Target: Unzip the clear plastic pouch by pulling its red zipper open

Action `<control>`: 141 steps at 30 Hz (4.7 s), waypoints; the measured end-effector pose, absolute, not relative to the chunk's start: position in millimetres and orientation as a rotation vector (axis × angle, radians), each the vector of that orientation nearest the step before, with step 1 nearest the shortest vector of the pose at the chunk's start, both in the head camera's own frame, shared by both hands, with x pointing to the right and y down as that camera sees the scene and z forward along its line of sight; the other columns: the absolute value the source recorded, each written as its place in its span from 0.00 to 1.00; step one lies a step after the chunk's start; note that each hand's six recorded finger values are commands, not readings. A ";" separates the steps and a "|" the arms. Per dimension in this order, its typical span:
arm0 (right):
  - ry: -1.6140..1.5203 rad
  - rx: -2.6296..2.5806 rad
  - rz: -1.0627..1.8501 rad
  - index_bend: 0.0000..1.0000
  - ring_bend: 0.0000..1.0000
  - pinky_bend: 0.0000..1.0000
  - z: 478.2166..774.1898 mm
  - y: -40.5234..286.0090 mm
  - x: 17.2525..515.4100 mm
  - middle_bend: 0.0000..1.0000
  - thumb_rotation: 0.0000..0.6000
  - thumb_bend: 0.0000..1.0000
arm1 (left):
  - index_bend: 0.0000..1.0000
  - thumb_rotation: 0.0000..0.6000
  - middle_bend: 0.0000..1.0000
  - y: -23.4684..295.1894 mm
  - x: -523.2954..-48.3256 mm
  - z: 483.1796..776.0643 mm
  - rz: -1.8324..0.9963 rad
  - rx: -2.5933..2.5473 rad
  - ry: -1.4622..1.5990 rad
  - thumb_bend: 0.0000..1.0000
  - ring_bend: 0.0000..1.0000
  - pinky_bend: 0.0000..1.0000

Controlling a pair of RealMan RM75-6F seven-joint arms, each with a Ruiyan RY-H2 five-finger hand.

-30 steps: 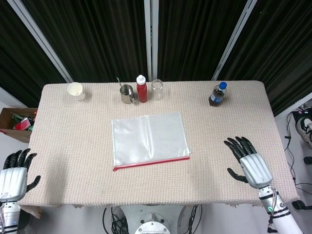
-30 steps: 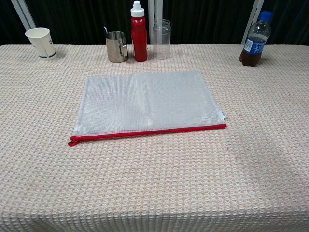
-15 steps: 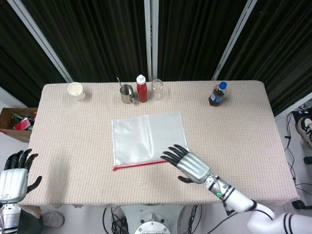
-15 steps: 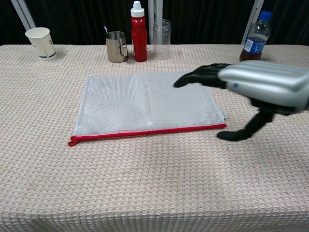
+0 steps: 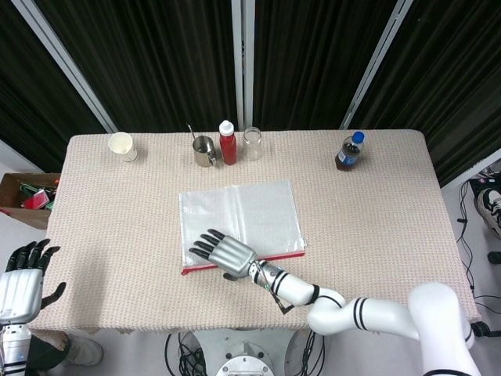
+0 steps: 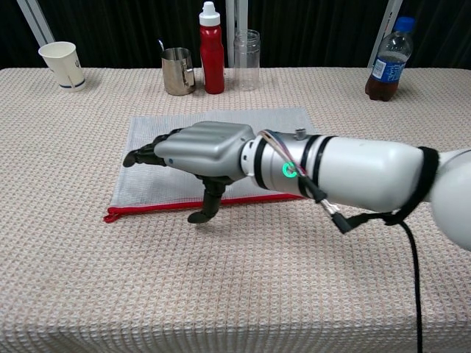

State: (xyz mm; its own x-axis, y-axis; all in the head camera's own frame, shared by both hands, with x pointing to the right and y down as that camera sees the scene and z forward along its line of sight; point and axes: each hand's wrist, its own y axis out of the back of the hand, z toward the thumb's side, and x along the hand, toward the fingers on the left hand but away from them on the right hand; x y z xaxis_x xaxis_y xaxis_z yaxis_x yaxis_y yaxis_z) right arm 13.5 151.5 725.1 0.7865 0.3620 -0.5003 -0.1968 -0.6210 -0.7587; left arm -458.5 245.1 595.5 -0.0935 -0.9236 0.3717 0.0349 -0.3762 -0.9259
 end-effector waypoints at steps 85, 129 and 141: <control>-0.080 -1.988 0.858 0.32 0.00 0.00 690.1 191.0 88.2 0.17 1.00 0.30 | 0.24 1.00 0.14 250.2 -445.8 594.8 -1.533 -1.425 1.036 0.19 0.11 0.15; -0.152 -1.997 0.840 0.60 0.00 0.00 730.9 201.7 72.0 0.24 1.00 0.38 | 0.24 1.00 0.14 254.0 -452.2 593.0 -1.534 -1.426 1.055 0.19 0.11 0.15; -0.220 -1.999 0.746 0.79 0.02 0.00 709.2 193.7 65.5 0.33 1.00 0.47 | 0.24 1.00 0.14 248.0 -444.2 596.8 -1.484 -1.504 1.064 0.19 0.11 0.15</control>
State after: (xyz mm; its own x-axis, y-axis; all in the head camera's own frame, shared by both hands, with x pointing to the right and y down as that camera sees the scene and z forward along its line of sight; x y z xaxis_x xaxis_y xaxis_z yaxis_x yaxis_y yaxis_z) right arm 65.5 193.7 709.2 0.7969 0.4397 -0.4142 -0.1442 -0.5273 -0.8373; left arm -444.2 248.0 596.8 -0.0209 -0.9295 0.3681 -0.0507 -0.3667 -0.9289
